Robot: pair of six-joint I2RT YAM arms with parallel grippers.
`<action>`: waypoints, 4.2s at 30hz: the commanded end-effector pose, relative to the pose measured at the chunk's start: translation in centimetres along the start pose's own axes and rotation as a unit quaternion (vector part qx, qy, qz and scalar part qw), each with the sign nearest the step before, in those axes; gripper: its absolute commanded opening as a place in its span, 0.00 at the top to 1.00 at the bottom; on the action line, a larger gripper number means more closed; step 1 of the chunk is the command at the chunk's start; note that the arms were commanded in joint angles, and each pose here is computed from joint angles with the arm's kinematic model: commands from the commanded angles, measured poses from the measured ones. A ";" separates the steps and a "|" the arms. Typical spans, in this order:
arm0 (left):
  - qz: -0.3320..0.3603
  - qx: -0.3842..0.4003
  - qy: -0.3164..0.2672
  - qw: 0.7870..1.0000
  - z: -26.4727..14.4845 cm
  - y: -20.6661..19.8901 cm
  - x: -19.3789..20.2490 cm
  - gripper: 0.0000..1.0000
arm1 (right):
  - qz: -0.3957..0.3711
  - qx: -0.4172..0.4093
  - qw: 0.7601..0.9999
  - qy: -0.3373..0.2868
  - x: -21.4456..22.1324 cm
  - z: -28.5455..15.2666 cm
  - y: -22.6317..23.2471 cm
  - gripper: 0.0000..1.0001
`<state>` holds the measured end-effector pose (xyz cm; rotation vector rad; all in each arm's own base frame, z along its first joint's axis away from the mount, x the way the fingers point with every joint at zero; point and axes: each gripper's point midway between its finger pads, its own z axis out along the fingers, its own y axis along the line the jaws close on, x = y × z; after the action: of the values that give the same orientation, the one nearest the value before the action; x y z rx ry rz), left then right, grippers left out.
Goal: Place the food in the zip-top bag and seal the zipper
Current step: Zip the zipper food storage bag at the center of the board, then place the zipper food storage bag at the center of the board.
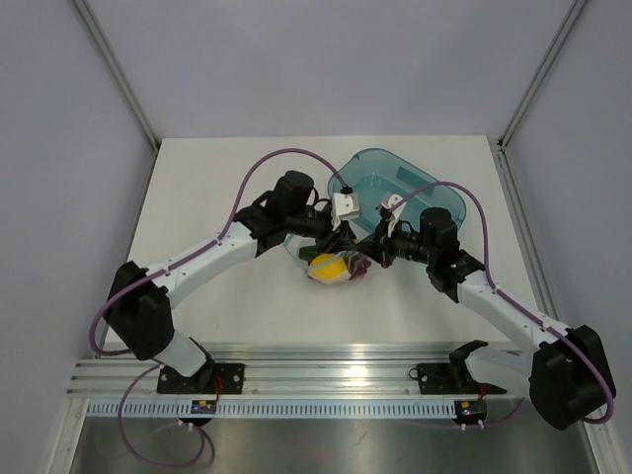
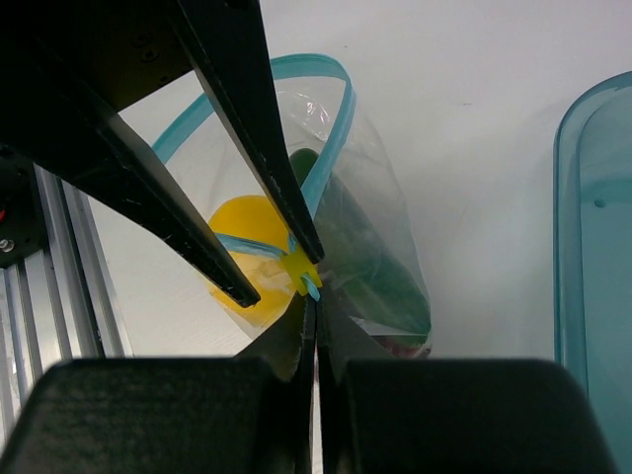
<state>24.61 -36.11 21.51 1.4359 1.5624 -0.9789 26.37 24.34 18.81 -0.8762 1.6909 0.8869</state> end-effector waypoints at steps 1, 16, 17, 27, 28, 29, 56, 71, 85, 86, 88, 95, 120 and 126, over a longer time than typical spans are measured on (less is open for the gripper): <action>0.021 0.015 -0.023 0.999 0.2 -0.2 -2.1 0.71 | -0.038 -0.010 0.998 -0.044 -3.4 -0.2 0.6 1.00; 0.000 0.044 -0.008 0.999 0.8 -0.7 -1.5 0.98 | -0.039 -0.005 0.998 -0.046 -3.6 -0.3 0.5 1.00; -0.001 0.044 -0.007 0.999 0.8 -0.7 -1.5 0.99 | -0.038 0.002 0.998 -0.049 -3.7 -0.4 0.3 1.00; -0.015 0.058 0.022 0.998 0.8 -1.3 0.3 1.00 | -0.018 0.074 0.994 -0.073 -4.4 -1.5 -1.4 1.00; -0.016 0.060 0.024 0.998 0.8 -1.3 0.4 1.00 | -0.011 0.082 0.994 -0.068 -4.3 -1.5 -1.6 1.00; -0.017 0.061 0.026 0.998 0.8 -1.4 0.5 1.00 | -0.007 0.087 0.994 -0.066 -4.2 -1.5 -1.8 1.00; -0.062 0.033 0.054 0.996 -1.7 -1.3 4.4 1.00 | 0.047 0.210 0.975 -0.059 -3.8 -3.7 -5.8 1.00; -0.093 -0.033 0.058 0.993 -5.0 -0.2 6.5 1.00 | 0.074 0.276 0.958 -0.026 -2.7 -4.8 -8.5 1.00; -0.129 -0.100 0.073 0.984 -8.1 0.1 9.0 1.00 | 0.084 0.314 0.945 -0.031 -2.3 -6.4 -9.9 1.00; -0.131 -0.108 0.075 0.983 -8.4 0.3 9.2 1.00 | 0.085 0.314 0.945 -0.030 -2.3 -6.4 -9.9 1.00; -0.131 -0.115 0.079 0.981 -8.9 0.3 9.4 1.00 | 0.087 0.312 0.946 -0.033 -2.5 -6.4 -9.8 1.00; -0.129 -0.158 0.078 0.976 -11.2 1.2 9.8 1.00 | 0.092 0.303 0.948 -0.037 -2.6 -6.2 -9.5 1.00; -0.115 -0.387 -0.045 0.914 -18.9 10.5 3.0 1.00 | 0.101 0.031 0.990 -0.093 -10.9 5.4 -4.0 1.00; -0.084 -0.410 -0.081 0.904 -21.2 10.8 -0.8 1.00 | 0.046 -0.014 0.996 -0.080 -13.2 9.9 -2.6 1.00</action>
<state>33.38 -16.22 23.61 0.6759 1.9007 -0.4291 37.38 30.95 24.60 -0.6017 1.7857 0.9811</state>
